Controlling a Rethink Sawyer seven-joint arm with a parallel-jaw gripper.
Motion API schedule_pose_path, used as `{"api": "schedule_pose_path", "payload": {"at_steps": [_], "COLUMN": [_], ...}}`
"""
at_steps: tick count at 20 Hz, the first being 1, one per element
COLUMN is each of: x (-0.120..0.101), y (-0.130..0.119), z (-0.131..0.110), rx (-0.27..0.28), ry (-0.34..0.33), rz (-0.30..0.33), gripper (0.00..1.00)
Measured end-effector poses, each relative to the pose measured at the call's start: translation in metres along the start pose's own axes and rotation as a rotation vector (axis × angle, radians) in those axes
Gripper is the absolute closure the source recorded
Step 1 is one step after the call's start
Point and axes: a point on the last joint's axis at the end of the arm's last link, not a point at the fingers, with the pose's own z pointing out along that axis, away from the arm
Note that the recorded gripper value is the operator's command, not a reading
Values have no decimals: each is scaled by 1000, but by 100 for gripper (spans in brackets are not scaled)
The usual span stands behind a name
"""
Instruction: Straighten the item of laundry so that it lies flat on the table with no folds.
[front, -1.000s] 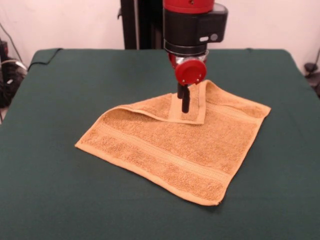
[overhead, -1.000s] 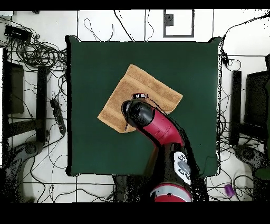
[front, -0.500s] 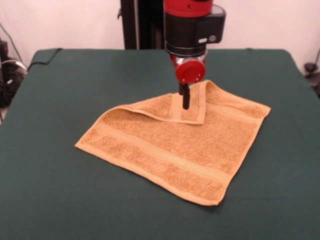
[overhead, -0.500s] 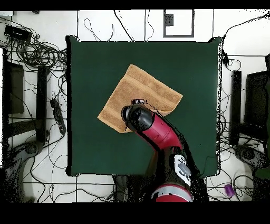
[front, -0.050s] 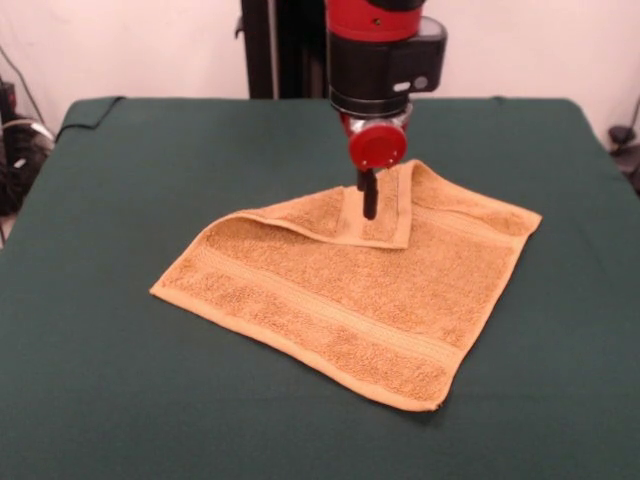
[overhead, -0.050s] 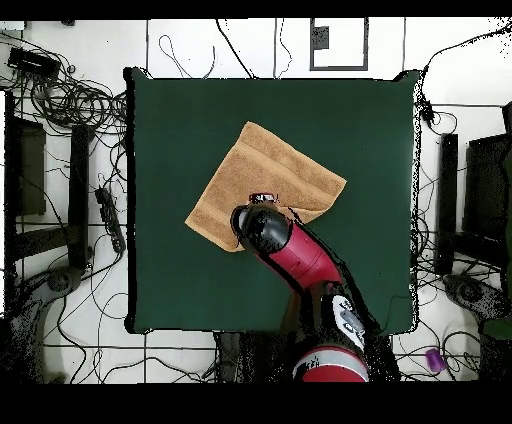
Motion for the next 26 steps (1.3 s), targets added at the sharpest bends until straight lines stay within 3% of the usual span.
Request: {"api": "schedule_pose_path", "payload": {"at_steps": [16,26], "x": [-17,-16], "y": [-3,-20], "z": [15,45], "rx": [-52,-21], "ry": [-70,-90], "rz": [21,18], "gripper": [0,0]}}
